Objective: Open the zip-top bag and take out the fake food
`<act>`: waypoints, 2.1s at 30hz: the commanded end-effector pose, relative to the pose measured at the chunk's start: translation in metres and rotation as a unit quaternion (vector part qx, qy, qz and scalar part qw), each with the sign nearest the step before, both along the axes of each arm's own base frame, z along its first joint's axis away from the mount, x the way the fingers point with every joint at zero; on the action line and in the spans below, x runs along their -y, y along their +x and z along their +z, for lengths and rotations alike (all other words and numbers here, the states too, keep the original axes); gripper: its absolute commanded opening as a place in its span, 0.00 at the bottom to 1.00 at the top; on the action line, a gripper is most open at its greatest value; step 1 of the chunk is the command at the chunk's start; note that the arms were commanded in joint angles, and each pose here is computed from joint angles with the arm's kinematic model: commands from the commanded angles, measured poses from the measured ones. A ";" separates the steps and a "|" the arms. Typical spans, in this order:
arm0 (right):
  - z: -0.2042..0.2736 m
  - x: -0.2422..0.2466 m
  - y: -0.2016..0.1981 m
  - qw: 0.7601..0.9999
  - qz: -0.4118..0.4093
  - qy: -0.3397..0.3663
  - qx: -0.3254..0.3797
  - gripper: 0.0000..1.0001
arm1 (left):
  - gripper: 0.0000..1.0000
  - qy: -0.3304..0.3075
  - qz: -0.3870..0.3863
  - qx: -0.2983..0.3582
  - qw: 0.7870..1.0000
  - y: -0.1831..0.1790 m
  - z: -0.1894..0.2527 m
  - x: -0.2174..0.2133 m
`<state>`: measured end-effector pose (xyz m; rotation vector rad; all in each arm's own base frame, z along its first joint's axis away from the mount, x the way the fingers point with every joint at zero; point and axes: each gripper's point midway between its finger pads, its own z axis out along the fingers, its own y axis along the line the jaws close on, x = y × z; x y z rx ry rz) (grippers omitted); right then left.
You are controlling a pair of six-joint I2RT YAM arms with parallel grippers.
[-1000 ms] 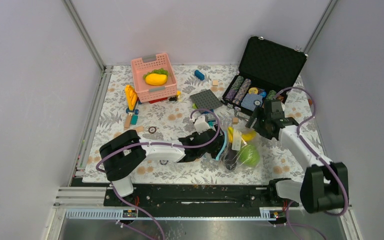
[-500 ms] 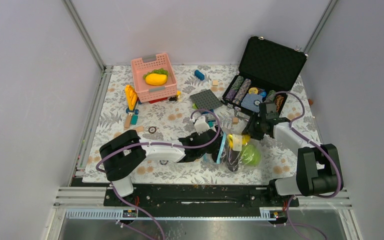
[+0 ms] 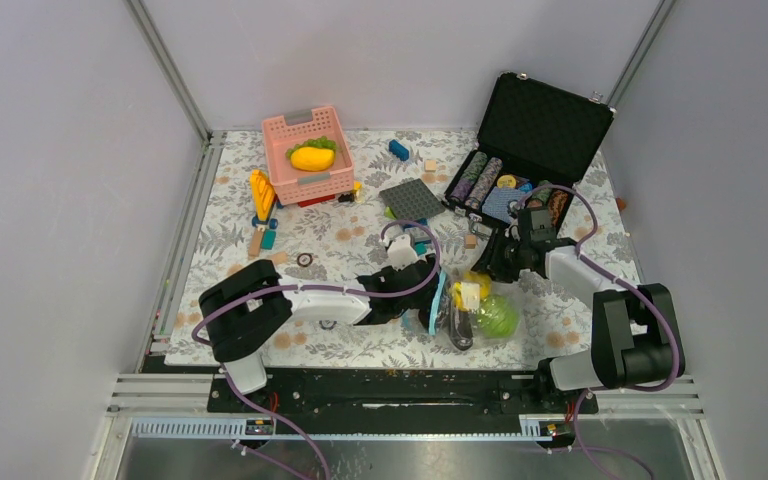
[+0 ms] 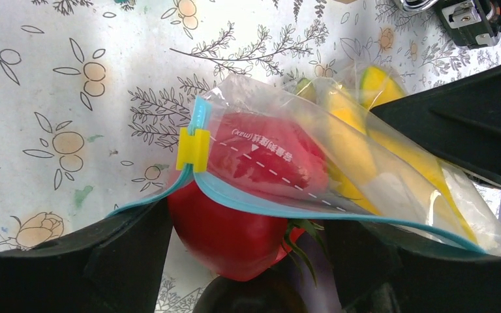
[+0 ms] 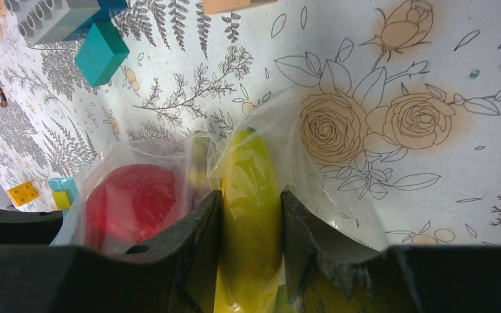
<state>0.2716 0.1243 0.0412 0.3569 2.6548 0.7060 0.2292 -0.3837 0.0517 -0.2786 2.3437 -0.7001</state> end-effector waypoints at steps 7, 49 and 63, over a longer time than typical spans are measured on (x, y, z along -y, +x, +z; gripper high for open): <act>0.002 0.008 -0.015 1.000 -0.015 -0.023 -0.002 0.03 | 0.61 -0.042 -0.011 0.046 0.998 0.009 0.042 0.005; 0.035 0.049 -0.014 0.987 -0.101 -0.103 0.078 0.00 | 0.61 0.064 0.054 0.117 0.990 0.180 0.199 -0.209; 0.036 0.047 -0.013 0.988 -0.093 -0.099 0.075 0.00 | 0.59 0.106 0.116 0.064 0.986 0.317 0.150 -0.273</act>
